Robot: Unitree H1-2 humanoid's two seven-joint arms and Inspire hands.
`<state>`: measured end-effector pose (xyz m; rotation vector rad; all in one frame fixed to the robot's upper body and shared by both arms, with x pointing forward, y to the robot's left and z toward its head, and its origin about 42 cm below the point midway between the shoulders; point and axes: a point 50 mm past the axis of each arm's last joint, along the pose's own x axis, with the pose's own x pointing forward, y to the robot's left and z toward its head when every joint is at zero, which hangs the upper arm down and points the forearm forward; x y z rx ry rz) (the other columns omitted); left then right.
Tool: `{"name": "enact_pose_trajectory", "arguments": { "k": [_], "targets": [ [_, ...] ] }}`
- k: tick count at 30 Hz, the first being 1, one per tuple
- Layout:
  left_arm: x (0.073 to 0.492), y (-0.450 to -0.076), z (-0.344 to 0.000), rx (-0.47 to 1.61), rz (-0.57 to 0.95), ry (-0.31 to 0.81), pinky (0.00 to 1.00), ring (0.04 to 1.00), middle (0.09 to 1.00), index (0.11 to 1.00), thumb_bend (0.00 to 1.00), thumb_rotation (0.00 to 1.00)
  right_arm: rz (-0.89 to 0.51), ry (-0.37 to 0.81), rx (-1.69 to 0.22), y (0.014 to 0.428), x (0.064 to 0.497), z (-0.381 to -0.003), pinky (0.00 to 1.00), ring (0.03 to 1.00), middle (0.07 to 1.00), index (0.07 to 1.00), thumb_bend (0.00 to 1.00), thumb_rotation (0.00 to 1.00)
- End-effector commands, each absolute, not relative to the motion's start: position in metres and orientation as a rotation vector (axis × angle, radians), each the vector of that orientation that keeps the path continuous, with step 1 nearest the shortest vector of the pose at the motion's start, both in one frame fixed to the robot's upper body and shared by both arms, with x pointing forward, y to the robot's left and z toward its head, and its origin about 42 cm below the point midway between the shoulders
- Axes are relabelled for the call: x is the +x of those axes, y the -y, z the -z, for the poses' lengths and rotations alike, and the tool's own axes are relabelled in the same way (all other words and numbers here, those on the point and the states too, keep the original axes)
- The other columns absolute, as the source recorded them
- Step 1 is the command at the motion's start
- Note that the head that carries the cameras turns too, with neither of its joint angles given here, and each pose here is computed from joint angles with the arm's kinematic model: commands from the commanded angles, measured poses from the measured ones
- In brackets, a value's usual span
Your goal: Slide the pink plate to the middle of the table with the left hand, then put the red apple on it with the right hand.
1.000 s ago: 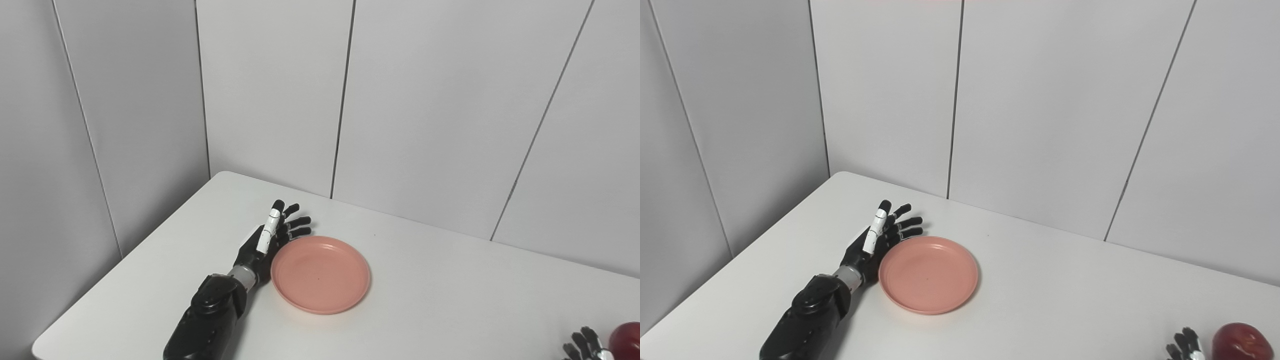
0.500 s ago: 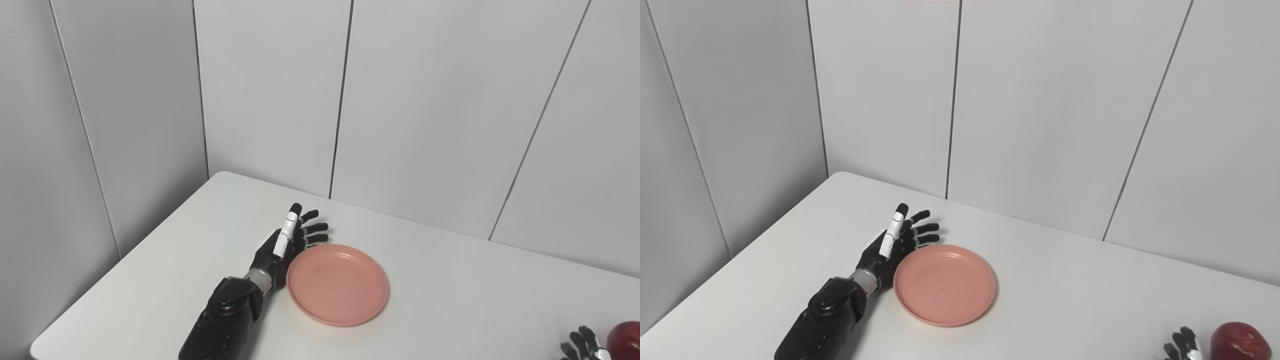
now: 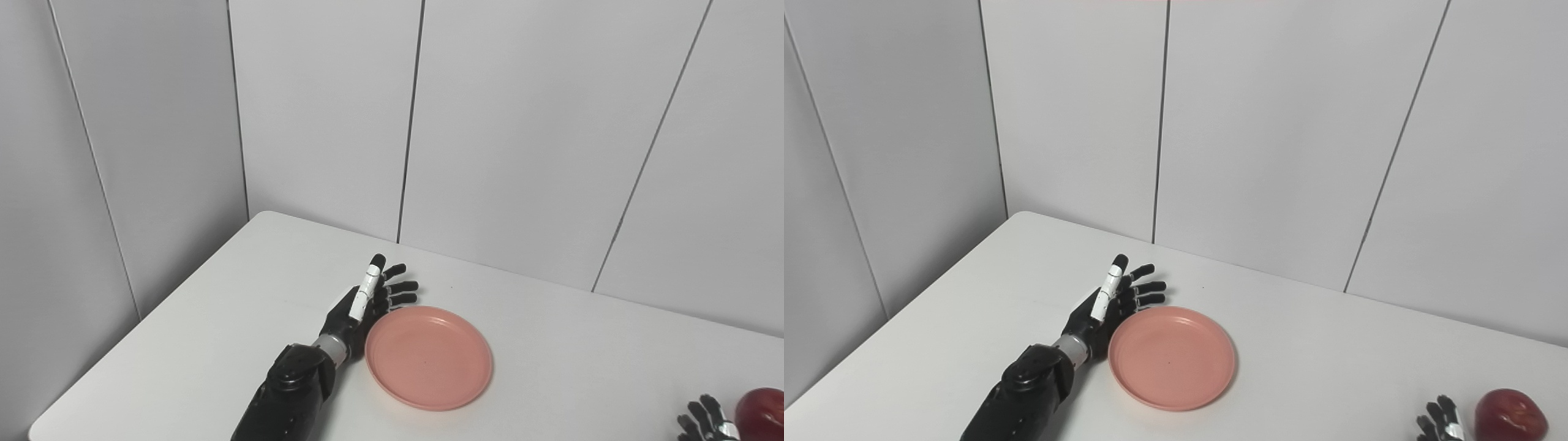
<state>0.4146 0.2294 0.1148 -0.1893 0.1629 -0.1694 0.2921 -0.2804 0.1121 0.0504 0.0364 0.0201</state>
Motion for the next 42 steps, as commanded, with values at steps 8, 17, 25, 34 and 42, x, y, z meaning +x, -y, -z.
{"name": "enact_pose_trajectory", "arguments": {
  "k": [8, 17, 25, 34, 42],
  "targets": [
    [0.406, -0.207, -0.093, -0.23, 0.166, -0.273, 0.72, 0.778, 0.789, 0.868, 0.77, 1.0, -0.055, -0.103, 0.065, 0.267, 0.29, -0.105, 0.94, 0.945, 0.954, 0.963, 0.76, 1.0],
    [0.403, -0.191, -0.087, -0.231, 0.178, -0.296, 0.76, 0.79, 0.803, 0.877, 0.76, 1.0, -0.06, -0.101, 0.067, 0.263, 0.291, -0.105, 0.94, 0.951, 0.965, 0.963, 0.78, 1.0],
    [0.4, -0.182, -0.084, -0.228, 0.183, -0.297, 0.75, 0.776, 0.777, 0.872, 0.74, 1.0, -0.057, -0.105, 0.064, 0.26, 0.293, -0.105, 0.93, 0.945, 0.958, 0.955, 0.76, 1.0],
    [0.401, -0.173, -0.086, -0.228, 0.189, -0.293, 0.75, 0.777, 0.784, 0.87, 0.74, 1.0, -0.061, -0.099, 0.063, 0.258, 0.294, -0.105, 0.93, 0.942, 0.958, 0.957, 0.76, 1.0],
    [0.399, -0.165, -0.085, -0.223, 0.201, -0.298, 0.78, 0.795, 0.798, 0.877, 0.74, 1.0, -0.061, -0.099, 0.063, 0.255, 0.293, -0.106, 0.93, 0.941, 0.954, 0.955, 0.78, 1.0]
  ]
}}
